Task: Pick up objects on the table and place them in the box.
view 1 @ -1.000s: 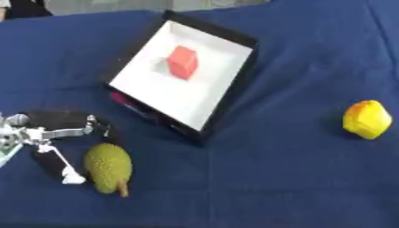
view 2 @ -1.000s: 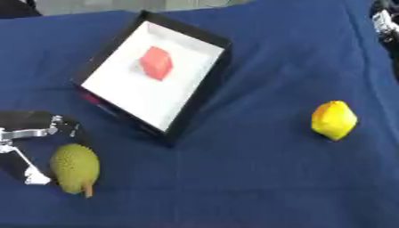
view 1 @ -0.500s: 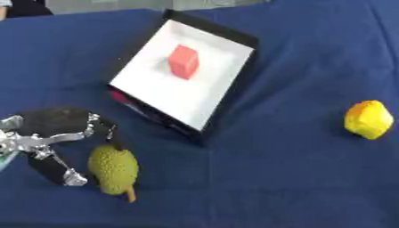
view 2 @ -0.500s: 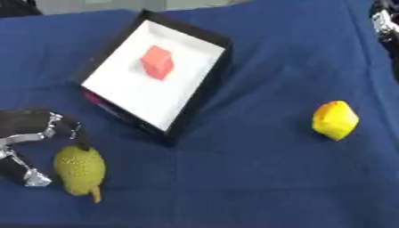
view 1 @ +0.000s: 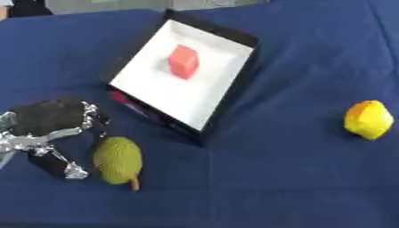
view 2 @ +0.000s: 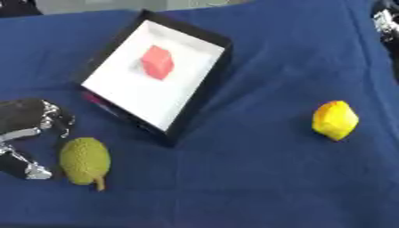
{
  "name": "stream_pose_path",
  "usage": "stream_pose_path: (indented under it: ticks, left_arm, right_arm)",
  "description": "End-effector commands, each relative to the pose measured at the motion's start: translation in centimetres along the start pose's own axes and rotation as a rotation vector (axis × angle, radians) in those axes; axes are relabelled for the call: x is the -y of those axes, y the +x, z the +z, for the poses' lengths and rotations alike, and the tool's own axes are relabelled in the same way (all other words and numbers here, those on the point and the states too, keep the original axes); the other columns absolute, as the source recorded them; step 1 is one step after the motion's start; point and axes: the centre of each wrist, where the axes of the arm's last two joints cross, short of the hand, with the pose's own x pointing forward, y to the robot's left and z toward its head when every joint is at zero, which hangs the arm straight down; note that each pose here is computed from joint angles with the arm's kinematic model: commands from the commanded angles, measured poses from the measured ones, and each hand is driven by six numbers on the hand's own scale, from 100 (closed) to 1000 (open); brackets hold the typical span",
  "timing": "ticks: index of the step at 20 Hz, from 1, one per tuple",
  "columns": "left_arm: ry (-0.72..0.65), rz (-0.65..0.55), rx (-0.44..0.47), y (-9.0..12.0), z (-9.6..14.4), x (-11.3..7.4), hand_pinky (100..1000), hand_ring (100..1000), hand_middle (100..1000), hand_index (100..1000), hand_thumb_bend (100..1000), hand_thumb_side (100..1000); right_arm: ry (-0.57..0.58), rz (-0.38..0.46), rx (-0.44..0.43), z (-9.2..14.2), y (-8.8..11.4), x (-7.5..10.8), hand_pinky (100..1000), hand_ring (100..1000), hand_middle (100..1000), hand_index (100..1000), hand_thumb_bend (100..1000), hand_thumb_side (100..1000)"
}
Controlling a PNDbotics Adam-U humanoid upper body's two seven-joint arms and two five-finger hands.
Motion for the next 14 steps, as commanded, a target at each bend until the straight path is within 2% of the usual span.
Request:
stream_pose_path:
  ticks: [1, 5, 6, 7, 8, 9, 11, 13, 14]
  left_arm:
    - [-0.017, -0.023, -0.006, -0.37, 0.50, -0.38, 425, 403, 377, 299, 592, 100]
    - [-0.048, 0.002, 0.001, -0.53, 0.25, 0.00, 422, 400, 374, 310, 537, 100]
    - [-0.057, 0.002, 0.004, -0.53, 0.26, 0.02, 497, 455, 428, 422, 359, 100]
    - [-0.071, -0.002, 0.009, -0.51, 0.27, 0.03, 507, 462, 435, 425, 333, 100]
    - [-0.100, -0.013, 0.023, -0.40, 0.25, 0.06, 593, 534, 499, 483, 100, 187]
    - [-0.136, -0.031, 0.042, -0.27, 0.26, 0.03, 650, 587, 552, 552, 100, 363]
    - [-0.194, -0.076, 0.087, 0.00, 0.46, -0.37, 732, 666, 626, 665, 100, 512]
    - [-0.231, -0.095, 0.114, 0.02, 0.84, -0.64, 762, 697, 659, 717, 100, 537]
    - [-0.242, -0.094, 0.121, -0.02, 1.05, -0.71, 808, 737, 701, 770, 100, 565]
  right_arm:
    - [-0.010, 0.028, 0.033, -0.61, 1.30, 1.08, 1000, 1000, 1000, 960, 100, 467]
    - [-0.009, 0.029, 0.034, -0.61, 1.30, 1.11, 1000, 1000, 1000, 959, 100, 470]
    - [-0.008, 0.030, 0.034, -0.61, 1.29, 1.12, 1000, 1000, 1000, 959, 100, 470]
    - [-0.007, 0.031, 0.033, -0.61, 1.28, 1.13, 1000, 1000, 1000, 959, 100, 470]
    - [-0.006, 0.031, 0.034, -0.62, 1.28, 1.12, 1000, 1000, 1000, 958, 100, 470]
    - [-0.005, 0.031, 0.034, -0.63, 1.29, 1.11, 1000, 1000, 1000, 959, 100, 470]
    - [-0.004, 0.032, 0.033, -0.63, 1.29, 1.13, 1000, 1000, 1000, 959, 100, 470]
    - [-0.003, 0.034, 0.032, -0.62, 1.30, 1.16, 1000, 1000, 1000, 959, 100, 470]
    - [-0.003, 0.034, 0.032, -0.62, 1.31, 1.17, 1000, 1000, 1000, 959, 100, 470]
